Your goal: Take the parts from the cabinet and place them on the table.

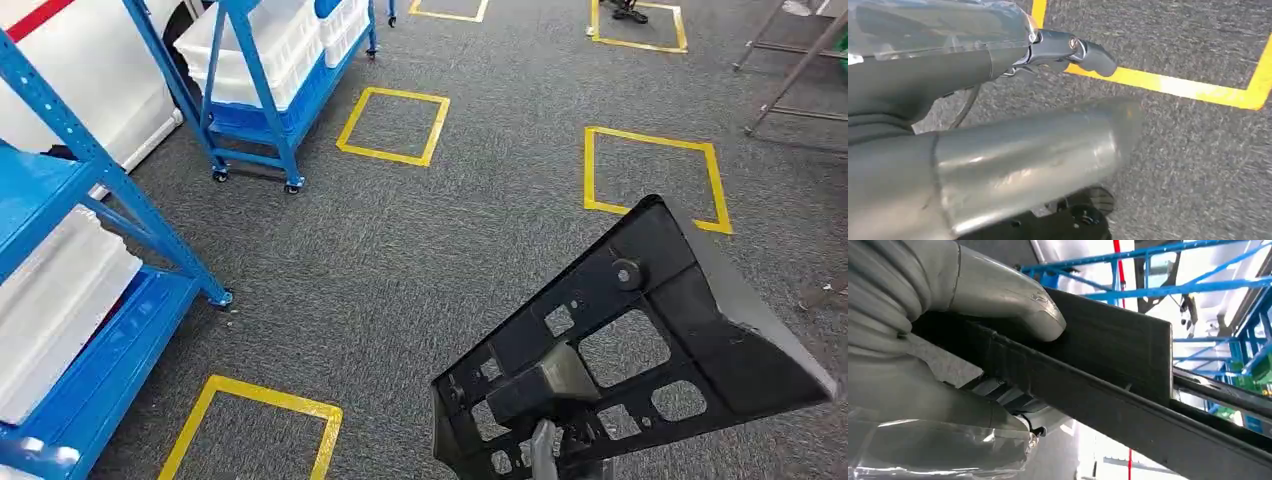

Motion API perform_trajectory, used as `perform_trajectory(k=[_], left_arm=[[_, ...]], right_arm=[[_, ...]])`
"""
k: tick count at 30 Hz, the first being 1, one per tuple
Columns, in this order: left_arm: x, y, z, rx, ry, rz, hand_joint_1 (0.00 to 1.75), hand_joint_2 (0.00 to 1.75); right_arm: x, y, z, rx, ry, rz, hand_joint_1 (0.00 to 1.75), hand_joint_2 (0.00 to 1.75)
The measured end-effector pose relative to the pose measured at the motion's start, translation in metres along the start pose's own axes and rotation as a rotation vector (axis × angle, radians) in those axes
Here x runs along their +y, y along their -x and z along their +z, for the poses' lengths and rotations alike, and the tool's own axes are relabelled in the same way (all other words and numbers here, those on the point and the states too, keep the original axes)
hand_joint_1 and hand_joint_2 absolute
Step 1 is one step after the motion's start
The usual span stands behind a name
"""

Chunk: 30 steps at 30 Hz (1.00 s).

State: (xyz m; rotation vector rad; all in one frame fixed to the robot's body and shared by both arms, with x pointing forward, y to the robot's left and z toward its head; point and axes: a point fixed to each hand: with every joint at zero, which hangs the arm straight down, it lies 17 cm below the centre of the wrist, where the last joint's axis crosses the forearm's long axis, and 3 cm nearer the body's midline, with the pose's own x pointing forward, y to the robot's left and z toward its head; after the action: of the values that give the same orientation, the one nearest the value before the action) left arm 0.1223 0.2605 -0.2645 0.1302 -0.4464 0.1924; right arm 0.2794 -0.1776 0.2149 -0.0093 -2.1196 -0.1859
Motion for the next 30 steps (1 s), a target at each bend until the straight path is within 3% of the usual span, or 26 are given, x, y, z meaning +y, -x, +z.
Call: perform_trajectory(k=[30], left_arm=[[-0.0013, -0.0002, 0.0008, -0.013, 0.008, -0.019, 0.00, 0.00]], right_arm=[[-0.0034, 0.0065, 0.0044, 0.021, -0.009, 0.000, 1.75, 1.75]])
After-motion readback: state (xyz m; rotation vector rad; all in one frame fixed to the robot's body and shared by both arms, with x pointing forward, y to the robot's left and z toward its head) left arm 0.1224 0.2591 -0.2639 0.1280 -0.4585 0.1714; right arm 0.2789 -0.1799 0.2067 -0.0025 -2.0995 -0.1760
